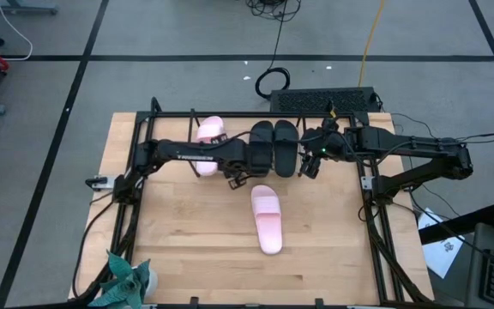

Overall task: Pick and place slides into the shelf
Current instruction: Put the left pink slide on the shelf, then put the pink slide on the shelf

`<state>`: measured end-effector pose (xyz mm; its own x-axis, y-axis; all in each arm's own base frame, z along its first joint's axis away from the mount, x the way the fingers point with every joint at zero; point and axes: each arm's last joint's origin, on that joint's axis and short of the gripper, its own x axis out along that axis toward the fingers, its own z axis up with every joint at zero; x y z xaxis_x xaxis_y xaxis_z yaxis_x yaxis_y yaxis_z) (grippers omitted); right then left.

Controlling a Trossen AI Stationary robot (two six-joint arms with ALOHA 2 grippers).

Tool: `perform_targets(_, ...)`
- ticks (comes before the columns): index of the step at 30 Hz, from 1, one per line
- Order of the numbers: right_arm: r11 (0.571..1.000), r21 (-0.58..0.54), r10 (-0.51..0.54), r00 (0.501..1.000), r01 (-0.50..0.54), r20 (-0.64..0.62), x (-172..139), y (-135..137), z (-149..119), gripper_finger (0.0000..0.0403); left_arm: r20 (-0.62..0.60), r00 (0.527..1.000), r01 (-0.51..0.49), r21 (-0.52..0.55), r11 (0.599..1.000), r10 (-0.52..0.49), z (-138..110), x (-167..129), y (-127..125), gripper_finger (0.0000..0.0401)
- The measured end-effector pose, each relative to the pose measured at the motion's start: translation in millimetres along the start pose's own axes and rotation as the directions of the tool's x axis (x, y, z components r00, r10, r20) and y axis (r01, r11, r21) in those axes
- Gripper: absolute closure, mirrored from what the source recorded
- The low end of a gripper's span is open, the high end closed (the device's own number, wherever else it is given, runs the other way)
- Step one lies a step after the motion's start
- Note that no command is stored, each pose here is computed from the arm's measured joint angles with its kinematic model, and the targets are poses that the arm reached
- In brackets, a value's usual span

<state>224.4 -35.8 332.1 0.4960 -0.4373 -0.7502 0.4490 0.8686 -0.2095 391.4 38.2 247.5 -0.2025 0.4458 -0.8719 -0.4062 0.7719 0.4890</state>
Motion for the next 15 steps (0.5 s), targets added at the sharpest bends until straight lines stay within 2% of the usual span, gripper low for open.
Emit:
perform_targets(4,1.0,-0.006,0.004,1.0,-0.004,0.016,0.0,0.3,1.6,0.0172,0.192,0.979,0.067,-0.022,0.998,-0.061,3.0,-53.4,1.8,0.0219)
perform_targets(7,1.0,-0.021,0.012,1.0,-0.011,0.016,-0.1,0.7,1.7,0.0172,0.335,0.934,0.138,-0.009,0.99,-0.127,-5.1,-98.3,2.7,0.0219)
perform_targets(10,0.992,-0.048,0.119,0.993,-0.119,-0.002,-0.8,5.0,0.8,0.0172,0.458,0.869,0.22,-0.012,0.975,-0.19,-29.5,-140.5,6.3,0.0219)
perform_targets(12,0.977,-0.067,0.202,0.979,-0.203,-0.025,-2.2,9.8,-1.0,0.0172,0.507,0.84,0.258,-0.061,0.964,-0.193,-56.4,-160.5,13.9,0.0219)
perform_targets(15,0.96,-0.096,0.26,0.964,-0.264,-0.053,-5.5,17.6,-4.5,0.0172,0.566,0.789,0.389,-0.158,0.908,-0.239,-93.5,-183.8,27.4,0.0219)
